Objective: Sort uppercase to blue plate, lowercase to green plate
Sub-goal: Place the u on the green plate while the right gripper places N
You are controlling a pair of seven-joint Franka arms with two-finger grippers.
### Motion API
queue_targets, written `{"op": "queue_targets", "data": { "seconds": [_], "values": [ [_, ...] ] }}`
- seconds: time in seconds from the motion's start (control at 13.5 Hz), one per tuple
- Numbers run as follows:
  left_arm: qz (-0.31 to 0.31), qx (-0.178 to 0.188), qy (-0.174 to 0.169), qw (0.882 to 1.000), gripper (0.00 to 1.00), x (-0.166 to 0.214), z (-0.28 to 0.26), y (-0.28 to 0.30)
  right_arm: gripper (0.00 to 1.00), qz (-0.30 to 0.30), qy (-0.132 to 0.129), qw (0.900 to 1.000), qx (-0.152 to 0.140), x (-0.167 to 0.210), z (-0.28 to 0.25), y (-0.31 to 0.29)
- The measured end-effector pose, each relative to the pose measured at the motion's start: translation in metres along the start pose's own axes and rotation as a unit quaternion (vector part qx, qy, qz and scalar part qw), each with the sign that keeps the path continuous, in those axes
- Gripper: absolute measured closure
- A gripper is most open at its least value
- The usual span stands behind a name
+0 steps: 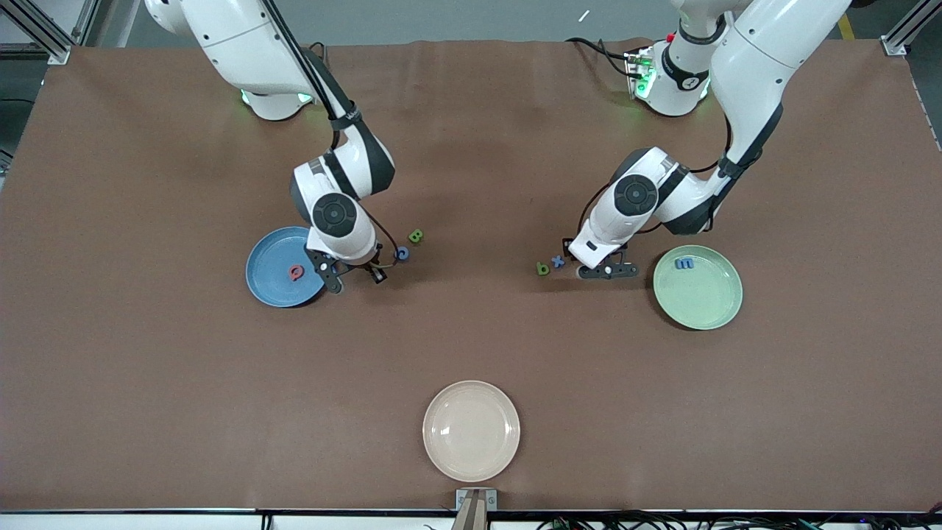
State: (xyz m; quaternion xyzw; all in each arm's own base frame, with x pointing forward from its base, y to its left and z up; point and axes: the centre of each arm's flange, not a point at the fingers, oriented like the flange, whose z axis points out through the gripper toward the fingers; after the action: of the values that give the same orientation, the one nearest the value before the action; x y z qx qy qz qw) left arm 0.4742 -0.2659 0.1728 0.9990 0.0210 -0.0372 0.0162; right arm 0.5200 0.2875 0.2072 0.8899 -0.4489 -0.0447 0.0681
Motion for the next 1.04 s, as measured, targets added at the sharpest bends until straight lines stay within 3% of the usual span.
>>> {"op": "queue_targets", "data": {
  "seconds": [0.07,0.22,0.37,0.52,0.81,1.04],
  "values": [
    [0.000,0.000,0.000,1.000,0.48,0.000,0.000,0.000,0.67,-0.019,-0.002,1.000,-0.009,0.015,-0.014,0.004],
    [-0.002,-0.001,0.002,1.000,0.62,0.002,-0.002,0.000,0.67,-0.051,-0.013,0.998,-0.021,0.052,-0.036,0.020],
    [-0.005,-0.002,0.003,1.000,0.69,0.002,-0.003,0.001,0.67,-0.070,-0.024,0.997,-0.023,0.088,-0.046,0.037],
    [-0.010,-0.002,0.004,1.000,0.71,0.003,-0.003,0.000,0.67,-0.079,-0.032,0.996,-0.027,0.111,-0.038,0.052],
    [-0.030,-0.002,0.013,0.999,0.71,0.015,-0.012,-0.012,0.67,-0.082,-0.034,0.996,-0.028,0.124,-0.015,0.068],
    [-0.045,0.020,0.027,0.998,0.71,0.035,-0.042,-0.044,0.67,-0.085,-0.032,0.996,-0.023,0.120,-0.010,0.067]
  ]
}}
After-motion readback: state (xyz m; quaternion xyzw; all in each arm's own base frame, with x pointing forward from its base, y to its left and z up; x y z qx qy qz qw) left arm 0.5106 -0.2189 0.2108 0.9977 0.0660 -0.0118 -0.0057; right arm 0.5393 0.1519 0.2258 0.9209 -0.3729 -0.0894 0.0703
